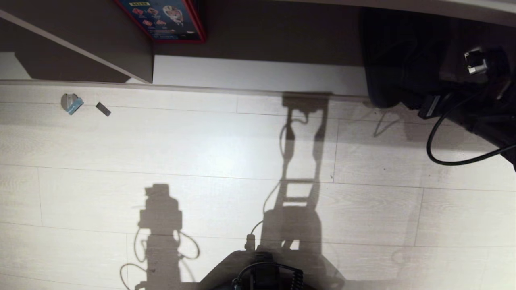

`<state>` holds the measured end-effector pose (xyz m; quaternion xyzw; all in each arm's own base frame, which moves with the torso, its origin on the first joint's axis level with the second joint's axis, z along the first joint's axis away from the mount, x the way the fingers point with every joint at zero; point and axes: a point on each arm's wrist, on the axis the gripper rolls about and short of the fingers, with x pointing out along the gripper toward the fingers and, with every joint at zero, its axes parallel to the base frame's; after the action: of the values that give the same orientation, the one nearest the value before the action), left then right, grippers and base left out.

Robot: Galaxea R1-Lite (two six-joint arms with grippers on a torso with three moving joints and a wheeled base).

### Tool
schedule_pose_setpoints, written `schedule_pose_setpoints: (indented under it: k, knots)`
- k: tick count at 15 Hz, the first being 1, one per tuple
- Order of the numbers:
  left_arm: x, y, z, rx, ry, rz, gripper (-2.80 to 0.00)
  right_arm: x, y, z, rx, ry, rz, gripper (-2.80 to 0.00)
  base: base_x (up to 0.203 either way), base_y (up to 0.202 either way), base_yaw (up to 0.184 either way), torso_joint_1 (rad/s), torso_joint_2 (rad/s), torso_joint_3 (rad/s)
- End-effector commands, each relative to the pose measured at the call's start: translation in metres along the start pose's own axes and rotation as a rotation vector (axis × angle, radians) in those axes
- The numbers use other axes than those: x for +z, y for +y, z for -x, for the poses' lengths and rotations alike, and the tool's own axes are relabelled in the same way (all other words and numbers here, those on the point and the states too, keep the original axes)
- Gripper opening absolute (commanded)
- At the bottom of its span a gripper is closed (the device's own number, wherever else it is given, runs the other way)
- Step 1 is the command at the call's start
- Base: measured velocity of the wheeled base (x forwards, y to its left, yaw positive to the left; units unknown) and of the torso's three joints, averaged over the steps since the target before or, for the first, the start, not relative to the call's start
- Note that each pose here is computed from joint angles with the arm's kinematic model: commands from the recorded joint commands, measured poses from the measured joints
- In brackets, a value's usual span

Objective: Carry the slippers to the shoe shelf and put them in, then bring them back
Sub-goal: Place the slippers into the shoe cabinet, then pick up the slippers in the shoe cabinet

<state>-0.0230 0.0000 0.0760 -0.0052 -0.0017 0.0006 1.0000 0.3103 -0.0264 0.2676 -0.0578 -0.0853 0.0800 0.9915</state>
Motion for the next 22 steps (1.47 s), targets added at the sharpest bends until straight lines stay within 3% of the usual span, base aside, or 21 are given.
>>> schedule_pose_setpoints:
  k: [1, 6, 11, 19, 21, 22]
  knots:
    - [0.000, 0.000, 0.000, 0.000, 0.000, 0.000, -2.80, 0.016, 0.007, 0.030, 0.005, -0.034, 0.009, -2.80, 0.000, 0.000, 0.000, 0.000, 0.00, 0.000]
    - [0.000, 0.000, 0.000, 0.000, 0.000, 0.000, -2.80, 0.038, 0.027, 0.105, 0.033, -0.086, 0.024, -2.80, 0.000, 0.000, 0.000, 0.000, 0.00, 0.000]
    - [0.000, 0.000, 0.000, 0.000, 0.000, 0.000, -2.80, 0.024, 0.057, 0.199, 0.115, -0.100, 0.032, -2.80, 0.000, 0.000, 0.000, 0.000, 0.00, 0.000]
    - [0.000, 0.000, 0.000, 0.000, 0.000, 0.000, -2.80, -0.026, 0.096, 0.311, 0.340, -0.090, 0.023, -2.80, 0.000, 0.000, 0.000, 0.000, 0.00, 0.000]
    - [0.000, 0.000, 0.000, 0.000, 0.000, 0.000, -2.80, -0.050, 0.101, 0.324, 0.338, -0.058, 0.011, -2.80, 0.000, 0.000, 0.000, 0.000, 0.00, 0.000]
    - [0.000, 0.000, 0.000, 0.000, 0.000, 0.000, -2.80, -0.070, 0.101, 0.324, 0.276, 0.005, 0.000, -2.80, 0.000, 0.000, 0.000, 0.000, 0.00, 0.000]
